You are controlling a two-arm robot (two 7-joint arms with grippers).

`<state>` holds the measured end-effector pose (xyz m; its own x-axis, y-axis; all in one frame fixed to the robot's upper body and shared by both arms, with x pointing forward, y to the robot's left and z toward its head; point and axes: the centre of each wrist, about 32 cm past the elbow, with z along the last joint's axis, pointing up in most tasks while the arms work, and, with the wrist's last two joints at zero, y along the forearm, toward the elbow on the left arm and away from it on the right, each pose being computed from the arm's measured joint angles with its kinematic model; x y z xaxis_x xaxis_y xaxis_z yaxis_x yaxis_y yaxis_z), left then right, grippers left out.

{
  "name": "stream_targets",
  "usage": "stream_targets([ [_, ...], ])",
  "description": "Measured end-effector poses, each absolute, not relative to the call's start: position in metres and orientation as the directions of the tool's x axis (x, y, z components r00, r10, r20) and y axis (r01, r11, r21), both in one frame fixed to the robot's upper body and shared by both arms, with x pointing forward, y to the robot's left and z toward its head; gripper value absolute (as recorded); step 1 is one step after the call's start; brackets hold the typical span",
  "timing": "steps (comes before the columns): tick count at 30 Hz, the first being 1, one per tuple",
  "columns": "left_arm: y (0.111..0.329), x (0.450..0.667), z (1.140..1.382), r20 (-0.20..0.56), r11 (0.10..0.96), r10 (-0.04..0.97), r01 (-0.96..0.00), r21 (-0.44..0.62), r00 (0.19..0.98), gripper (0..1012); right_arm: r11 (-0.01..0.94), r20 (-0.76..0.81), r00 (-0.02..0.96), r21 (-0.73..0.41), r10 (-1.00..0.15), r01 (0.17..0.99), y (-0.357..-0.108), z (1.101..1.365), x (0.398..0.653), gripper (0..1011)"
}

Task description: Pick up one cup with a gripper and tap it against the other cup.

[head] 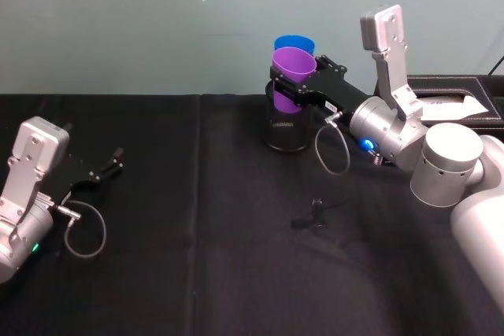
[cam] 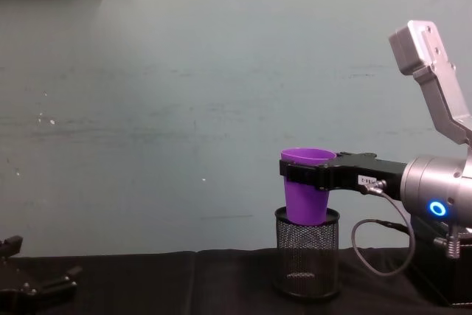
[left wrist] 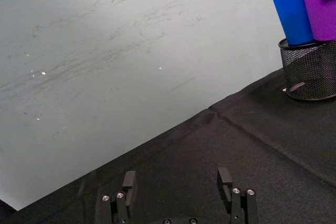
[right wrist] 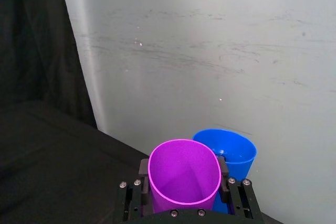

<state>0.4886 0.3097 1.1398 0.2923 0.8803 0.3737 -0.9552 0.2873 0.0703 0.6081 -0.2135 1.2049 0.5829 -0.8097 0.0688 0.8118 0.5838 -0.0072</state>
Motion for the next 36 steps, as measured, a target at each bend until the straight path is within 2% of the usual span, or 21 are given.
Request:
stream_targets([
  [8, 0.310, 0.489, 1.140, 0.374, 0.287, 0.880, -0.955, 0.070, 0.292, 1000, 0.596, 0.075, 0.595, -0.011, -0.800, 0.803, -0.214, 1.203, 0.601, 731],
  [14, 0.310, 0.489, 1.140, 0.374, 0.287, 0.880, -0.955, 0.070, 0.292, 1000, 0.613, 0.075, 0.612, -0.008, -0.787, 0.790, -0.216, 1.206, 0.587, 731],
  [24, 0.310, 0.489, 1.140, 0.374, 0.287, 0.880, -0.955, 0.070, 0.292, 1000, 0.646, 0.066, 0.644, 0.013, -0.762, 0.763, -0.231, 1.208, 0.548, 731],
  [31, 0.310, 0.489, 1.140, 0.374, 0.287, 0.880, -0.955, 0.070, 0.292, 1000, 0.666, 0.055, 0.666, -0.018, -0.744, 0.746, -0.245, 1.191, 0.514, 731],
  [36, 0.310, 0.489, 1.140, 0.374, 0.287, 0.880, -0.955, 0.070, 0.292, 1000, 0.676, 0.050, 0.676, -0.024, -0.735, 0.737, -0.251, 1.179, 0.500, 731],
])
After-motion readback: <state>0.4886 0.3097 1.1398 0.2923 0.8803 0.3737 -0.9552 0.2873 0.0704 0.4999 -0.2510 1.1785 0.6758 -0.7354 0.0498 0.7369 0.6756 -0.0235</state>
